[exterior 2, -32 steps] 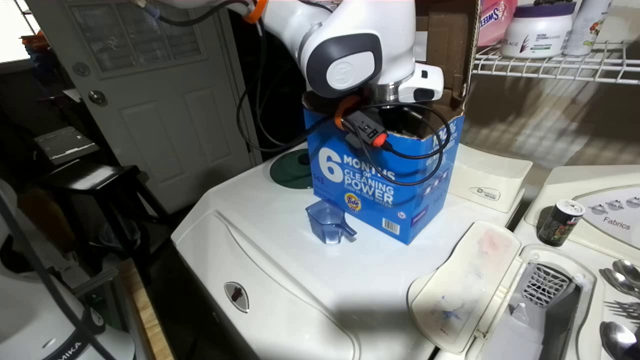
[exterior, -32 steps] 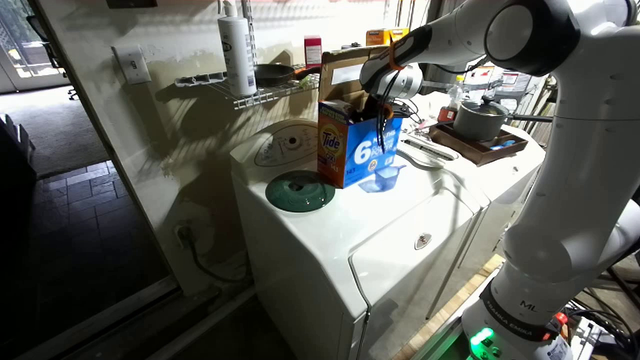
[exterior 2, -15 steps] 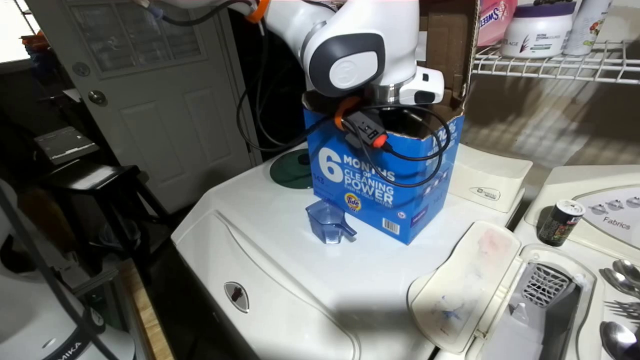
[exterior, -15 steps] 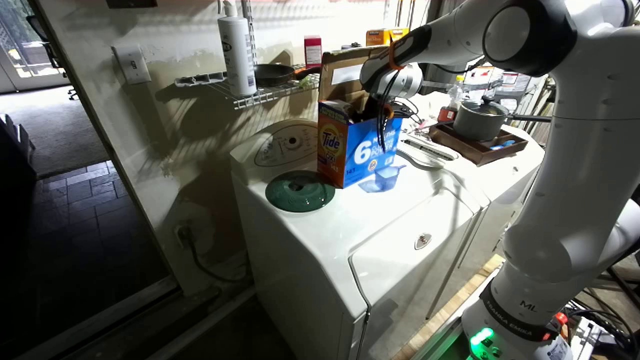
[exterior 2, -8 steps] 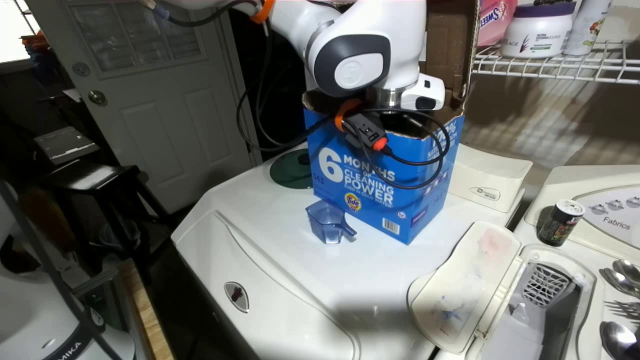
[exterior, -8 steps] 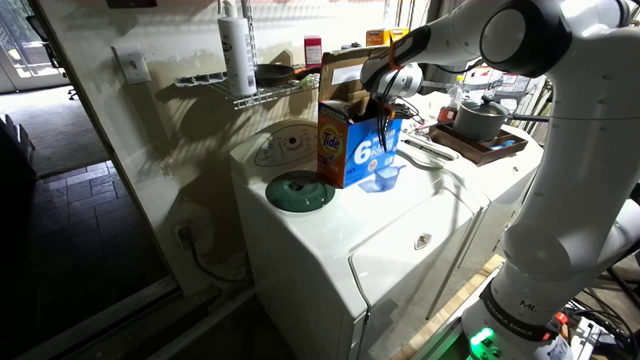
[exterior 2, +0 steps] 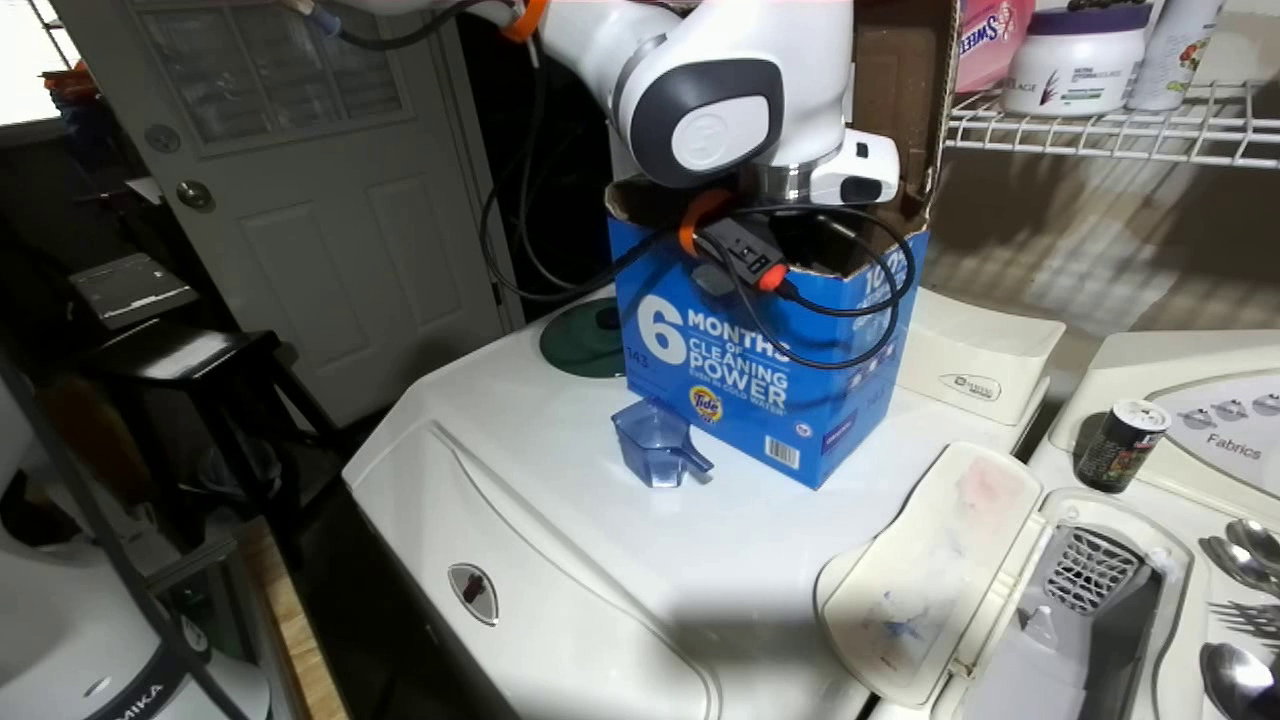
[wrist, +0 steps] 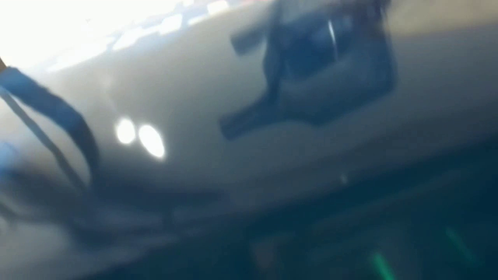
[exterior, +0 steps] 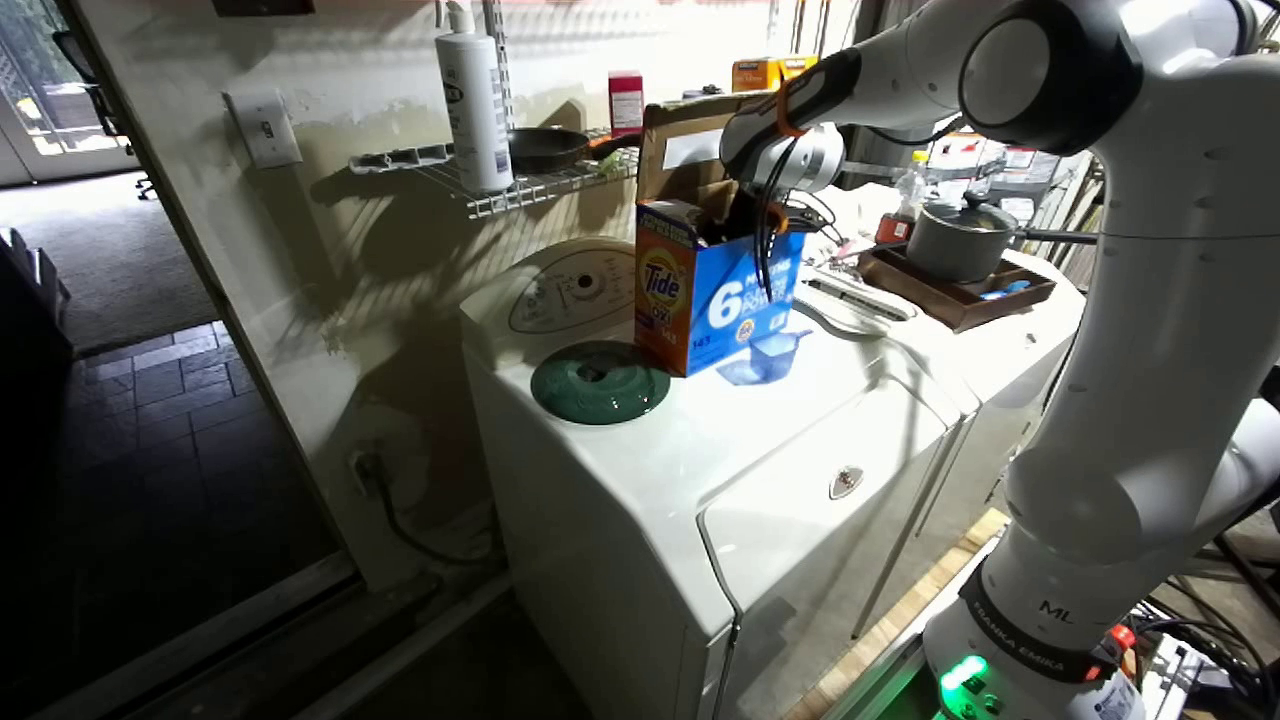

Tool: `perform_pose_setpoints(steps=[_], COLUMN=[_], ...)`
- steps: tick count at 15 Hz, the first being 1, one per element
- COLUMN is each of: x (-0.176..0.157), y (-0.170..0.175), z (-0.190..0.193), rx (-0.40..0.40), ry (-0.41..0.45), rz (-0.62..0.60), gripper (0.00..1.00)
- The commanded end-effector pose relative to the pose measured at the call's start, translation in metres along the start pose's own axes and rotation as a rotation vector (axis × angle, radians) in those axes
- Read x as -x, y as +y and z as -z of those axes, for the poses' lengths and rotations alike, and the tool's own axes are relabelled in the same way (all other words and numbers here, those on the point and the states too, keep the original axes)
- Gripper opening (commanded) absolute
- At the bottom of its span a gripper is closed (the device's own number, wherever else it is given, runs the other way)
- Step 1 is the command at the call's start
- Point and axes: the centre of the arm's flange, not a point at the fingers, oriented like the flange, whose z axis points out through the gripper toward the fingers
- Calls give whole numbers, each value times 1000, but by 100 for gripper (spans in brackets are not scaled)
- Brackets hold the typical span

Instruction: Take out the scooper from the box

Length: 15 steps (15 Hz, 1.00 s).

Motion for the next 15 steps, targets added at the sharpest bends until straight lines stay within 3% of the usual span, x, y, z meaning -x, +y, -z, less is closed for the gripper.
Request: perform_pose_setpoints(steps=[1,15], x=[-11,-14], y=[1,1], z=[-3,-11], rx=[-3,-6], ry=[39,89], rz=[23,41], gripper=[100,100])
